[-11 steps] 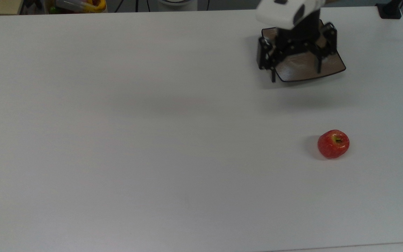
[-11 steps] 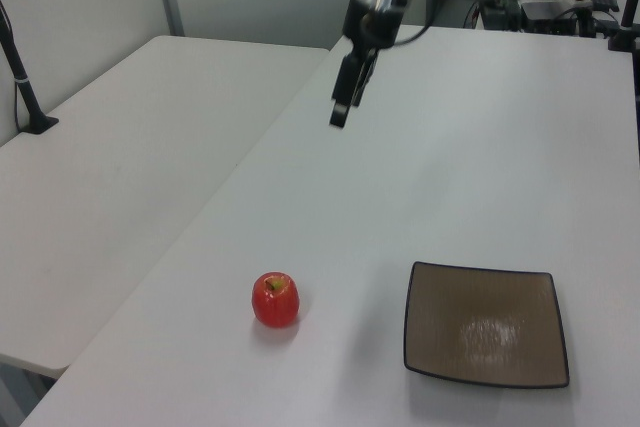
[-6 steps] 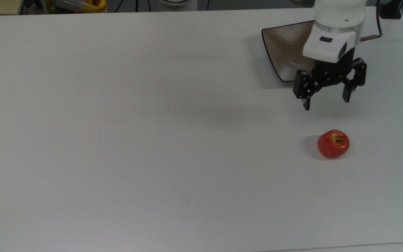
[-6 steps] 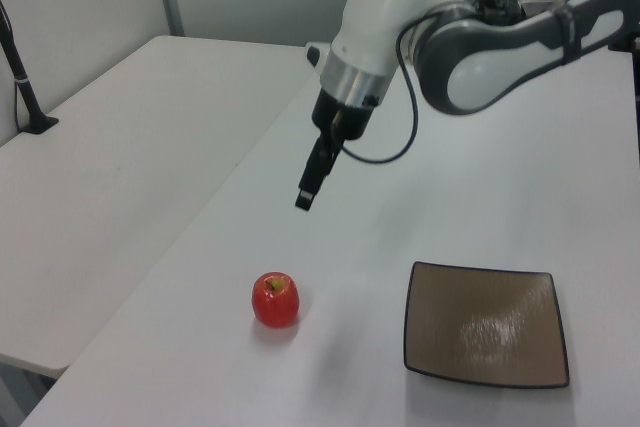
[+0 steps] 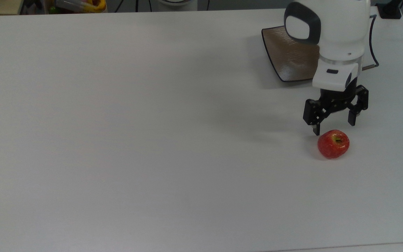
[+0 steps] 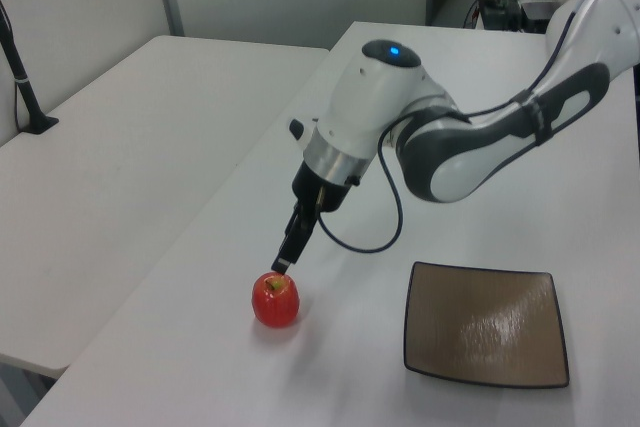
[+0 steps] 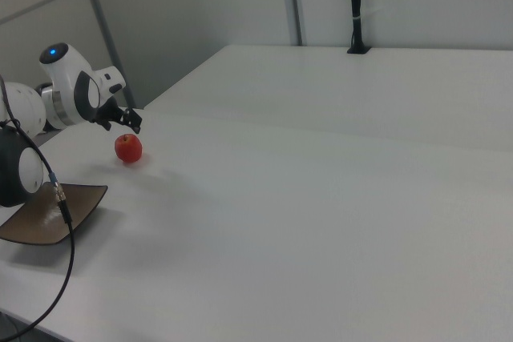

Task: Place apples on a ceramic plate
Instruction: 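Move the open gripper over the red apple and lower it, then close the gripper around the red apple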

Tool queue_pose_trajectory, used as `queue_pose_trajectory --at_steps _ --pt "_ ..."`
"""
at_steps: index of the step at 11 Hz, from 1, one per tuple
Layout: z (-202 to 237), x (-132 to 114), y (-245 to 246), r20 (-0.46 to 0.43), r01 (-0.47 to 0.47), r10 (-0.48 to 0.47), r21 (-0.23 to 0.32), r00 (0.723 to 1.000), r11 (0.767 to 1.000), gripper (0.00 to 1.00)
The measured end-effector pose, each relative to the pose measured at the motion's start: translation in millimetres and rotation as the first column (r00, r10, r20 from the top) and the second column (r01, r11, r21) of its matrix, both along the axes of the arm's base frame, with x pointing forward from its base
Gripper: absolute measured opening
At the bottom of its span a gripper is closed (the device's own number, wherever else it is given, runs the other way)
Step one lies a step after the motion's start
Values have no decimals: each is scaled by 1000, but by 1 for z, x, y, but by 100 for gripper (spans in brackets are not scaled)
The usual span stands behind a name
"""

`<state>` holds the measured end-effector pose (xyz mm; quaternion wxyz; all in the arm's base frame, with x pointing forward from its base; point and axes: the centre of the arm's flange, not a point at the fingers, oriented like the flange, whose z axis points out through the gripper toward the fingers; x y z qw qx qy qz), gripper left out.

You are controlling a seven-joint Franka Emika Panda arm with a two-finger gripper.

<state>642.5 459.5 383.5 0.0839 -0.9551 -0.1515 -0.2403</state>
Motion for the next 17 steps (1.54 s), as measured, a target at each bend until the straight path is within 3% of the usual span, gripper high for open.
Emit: queue_pose_trajectory --at_steps 2,6,13,16,17 --pt "-17 3 6 20 -11 10 13 1000 1000 100" --pt "-42 -3 22 67 -55 56 -12 996 998 100" --pt "-60 -6 25 111 -23 30 -59 993 998 100" --pt "-64 -8 28 107 -30 37 -63 994 998 88" --pt "-63 -10 31 107 -34 41 -59 993 998 73"
